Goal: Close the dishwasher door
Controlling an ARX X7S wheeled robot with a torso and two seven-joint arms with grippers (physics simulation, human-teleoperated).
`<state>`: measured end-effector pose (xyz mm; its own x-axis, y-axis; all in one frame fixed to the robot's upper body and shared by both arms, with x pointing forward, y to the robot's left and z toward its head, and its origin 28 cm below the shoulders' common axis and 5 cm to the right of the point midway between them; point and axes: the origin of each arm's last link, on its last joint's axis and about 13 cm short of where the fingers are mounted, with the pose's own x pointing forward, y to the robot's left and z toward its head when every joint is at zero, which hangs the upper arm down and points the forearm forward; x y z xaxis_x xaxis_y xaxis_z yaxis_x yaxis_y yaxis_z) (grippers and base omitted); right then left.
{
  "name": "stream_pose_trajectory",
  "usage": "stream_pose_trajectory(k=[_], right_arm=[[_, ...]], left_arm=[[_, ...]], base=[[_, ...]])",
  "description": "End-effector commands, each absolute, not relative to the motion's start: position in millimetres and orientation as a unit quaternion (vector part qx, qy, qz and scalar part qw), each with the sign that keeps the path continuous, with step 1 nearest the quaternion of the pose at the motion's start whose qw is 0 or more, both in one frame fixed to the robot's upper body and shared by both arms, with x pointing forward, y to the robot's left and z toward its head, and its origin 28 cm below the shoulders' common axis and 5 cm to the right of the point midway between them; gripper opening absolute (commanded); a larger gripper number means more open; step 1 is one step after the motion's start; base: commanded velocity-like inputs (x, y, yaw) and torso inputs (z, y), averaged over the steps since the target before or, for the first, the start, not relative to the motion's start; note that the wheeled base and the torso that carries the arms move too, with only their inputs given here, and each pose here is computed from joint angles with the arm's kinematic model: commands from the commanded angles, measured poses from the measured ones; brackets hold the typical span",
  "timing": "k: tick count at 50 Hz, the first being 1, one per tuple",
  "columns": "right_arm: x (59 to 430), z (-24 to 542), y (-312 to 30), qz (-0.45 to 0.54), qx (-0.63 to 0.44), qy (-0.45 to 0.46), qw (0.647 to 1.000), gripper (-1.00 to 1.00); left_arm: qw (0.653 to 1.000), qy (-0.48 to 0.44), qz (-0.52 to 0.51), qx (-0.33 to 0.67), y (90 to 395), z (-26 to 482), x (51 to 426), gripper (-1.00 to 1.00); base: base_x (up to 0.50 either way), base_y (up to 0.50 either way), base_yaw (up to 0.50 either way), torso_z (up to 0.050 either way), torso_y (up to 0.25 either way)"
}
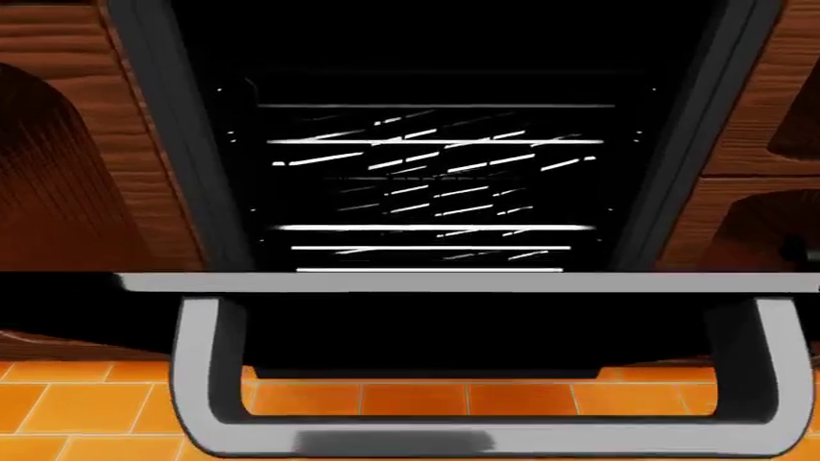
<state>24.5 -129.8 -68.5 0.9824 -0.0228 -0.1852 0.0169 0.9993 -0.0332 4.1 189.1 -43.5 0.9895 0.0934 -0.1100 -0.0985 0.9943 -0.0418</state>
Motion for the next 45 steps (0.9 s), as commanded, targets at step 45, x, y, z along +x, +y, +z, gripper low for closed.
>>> stream_pose_trajectory(k=[45], right_arm=[[22.3,-68.0,-129.9,-0.011,-0.018,0.090,0.996,1.00]], left_arm=[[0.997,0.054,0.049,-0.023,189.6,-42.8,3.4,1.00]], base=[[0.13,-0.02,0.00,0.000,0.000]])
